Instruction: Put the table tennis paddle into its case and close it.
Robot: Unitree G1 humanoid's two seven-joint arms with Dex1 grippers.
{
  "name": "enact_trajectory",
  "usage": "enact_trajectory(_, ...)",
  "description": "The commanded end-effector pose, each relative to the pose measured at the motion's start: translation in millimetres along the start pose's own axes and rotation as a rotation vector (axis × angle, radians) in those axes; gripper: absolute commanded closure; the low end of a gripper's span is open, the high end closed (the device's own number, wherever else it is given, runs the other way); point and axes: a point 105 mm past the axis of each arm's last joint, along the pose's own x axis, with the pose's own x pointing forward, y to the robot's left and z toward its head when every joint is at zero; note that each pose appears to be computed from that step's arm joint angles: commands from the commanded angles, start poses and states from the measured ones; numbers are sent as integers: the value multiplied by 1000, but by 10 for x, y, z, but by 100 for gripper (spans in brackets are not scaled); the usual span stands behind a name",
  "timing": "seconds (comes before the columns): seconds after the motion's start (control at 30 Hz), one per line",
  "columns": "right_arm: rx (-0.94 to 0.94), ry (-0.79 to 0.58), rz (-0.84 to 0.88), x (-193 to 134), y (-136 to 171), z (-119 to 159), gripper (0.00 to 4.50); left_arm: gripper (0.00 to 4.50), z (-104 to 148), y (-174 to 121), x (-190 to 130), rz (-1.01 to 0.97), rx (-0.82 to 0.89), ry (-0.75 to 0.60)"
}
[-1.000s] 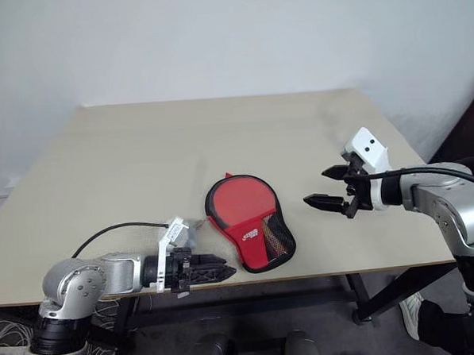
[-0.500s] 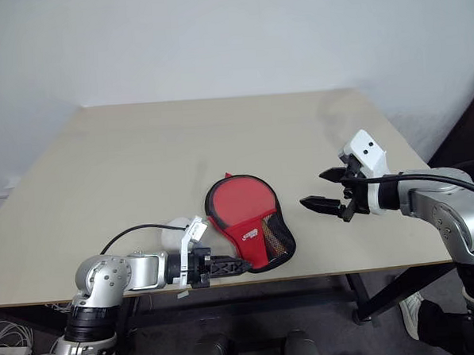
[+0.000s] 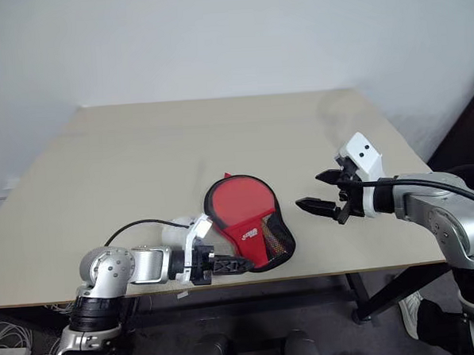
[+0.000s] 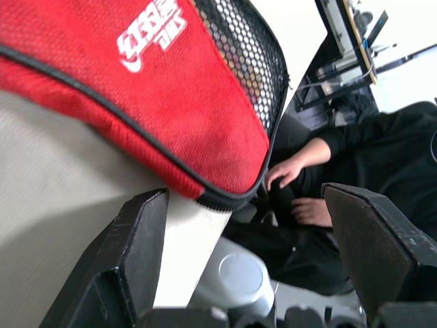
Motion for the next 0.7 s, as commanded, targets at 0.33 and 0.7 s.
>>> enact_trajectory(0.33, -32, -63, -17, -27, 13, 161, 0, 72, 38, 2, 175, 17, -9, 4)
enact_trajectory(0.7, -34, -66, -17, -18, 20, 180, 0, 72, 116, 51, 377, 60, -78, -45)
